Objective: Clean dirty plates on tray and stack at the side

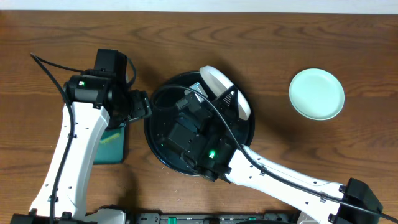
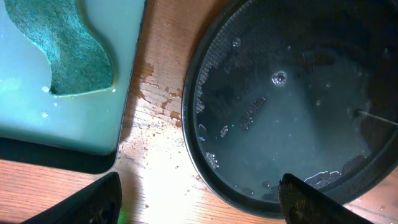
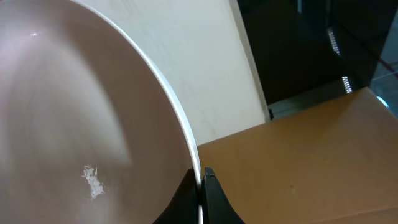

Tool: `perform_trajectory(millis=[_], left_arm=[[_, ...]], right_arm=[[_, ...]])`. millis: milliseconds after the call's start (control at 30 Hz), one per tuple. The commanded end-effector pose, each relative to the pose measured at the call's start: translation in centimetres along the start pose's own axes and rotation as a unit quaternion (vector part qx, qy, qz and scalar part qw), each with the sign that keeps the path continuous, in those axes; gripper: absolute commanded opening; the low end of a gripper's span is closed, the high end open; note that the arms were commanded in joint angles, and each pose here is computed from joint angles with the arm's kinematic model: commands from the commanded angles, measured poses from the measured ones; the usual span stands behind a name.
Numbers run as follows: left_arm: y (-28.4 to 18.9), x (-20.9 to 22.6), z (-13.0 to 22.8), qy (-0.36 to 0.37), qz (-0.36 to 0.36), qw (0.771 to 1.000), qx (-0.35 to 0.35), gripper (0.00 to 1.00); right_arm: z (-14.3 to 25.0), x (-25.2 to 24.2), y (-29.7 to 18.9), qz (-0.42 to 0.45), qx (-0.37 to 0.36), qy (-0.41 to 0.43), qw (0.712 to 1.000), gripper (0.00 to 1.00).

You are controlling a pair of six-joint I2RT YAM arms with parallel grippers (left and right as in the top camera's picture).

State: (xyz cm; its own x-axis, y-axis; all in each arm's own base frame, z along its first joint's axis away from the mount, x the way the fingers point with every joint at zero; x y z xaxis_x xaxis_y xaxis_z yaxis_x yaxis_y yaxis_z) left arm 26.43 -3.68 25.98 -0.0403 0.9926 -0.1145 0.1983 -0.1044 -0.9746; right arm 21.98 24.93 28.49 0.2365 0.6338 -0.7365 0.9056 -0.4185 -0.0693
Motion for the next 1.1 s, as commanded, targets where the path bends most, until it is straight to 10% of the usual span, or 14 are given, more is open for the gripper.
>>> perform_trajectory(millis=[0, 300, 733, 1067], left_arm=[[0.1, 0.0, 0.1, 0.002, 0.001, 1.000, 0.004, 0.81], [-0.2, 3.2, -0.1, -0.067, -0.101, 0.993, -0.009, 0.81], [-1.2, 10.5, 1.0, -0.236, -0.108, 0.966, 0.007, 0.81], [-1.1, 10.5, 1.1, -0.236, -0.109, 0.966, 0.011, 0.81]], right_arm=[[-0.7, -0.6, -0.2, -0.019, 0.000, 0.028, 0.999, 0.01], [0.6, 2.0, 0.4, -0.189, 0.080, 0.123, 0.971, 0.01], [1.7, 2.1, 2.6, -0.211, 0.144, 0.172, 0.951, 0.01], [3.2, 3.5, 6.4, -0.355, 0.329, 0.342, 0.806, 0.01]])
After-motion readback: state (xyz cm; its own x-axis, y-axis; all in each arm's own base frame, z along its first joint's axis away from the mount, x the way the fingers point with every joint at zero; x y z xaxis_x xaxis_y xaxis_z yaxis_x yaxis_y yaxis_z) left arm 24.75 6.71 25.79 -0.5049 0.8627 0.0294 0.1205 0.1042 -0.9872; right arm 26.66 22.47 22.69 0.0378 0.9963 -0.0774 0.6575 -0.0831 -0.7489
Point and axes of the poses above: each gripper's point midway between its finger pads, its own y axis out along the fingers, its own x axis along the line the jaws close on, z = x × y, the point moved 9 cm from there along -y, back along the fingers, and after that the axes turned 15 degrees about y, right-handed, at the moved point
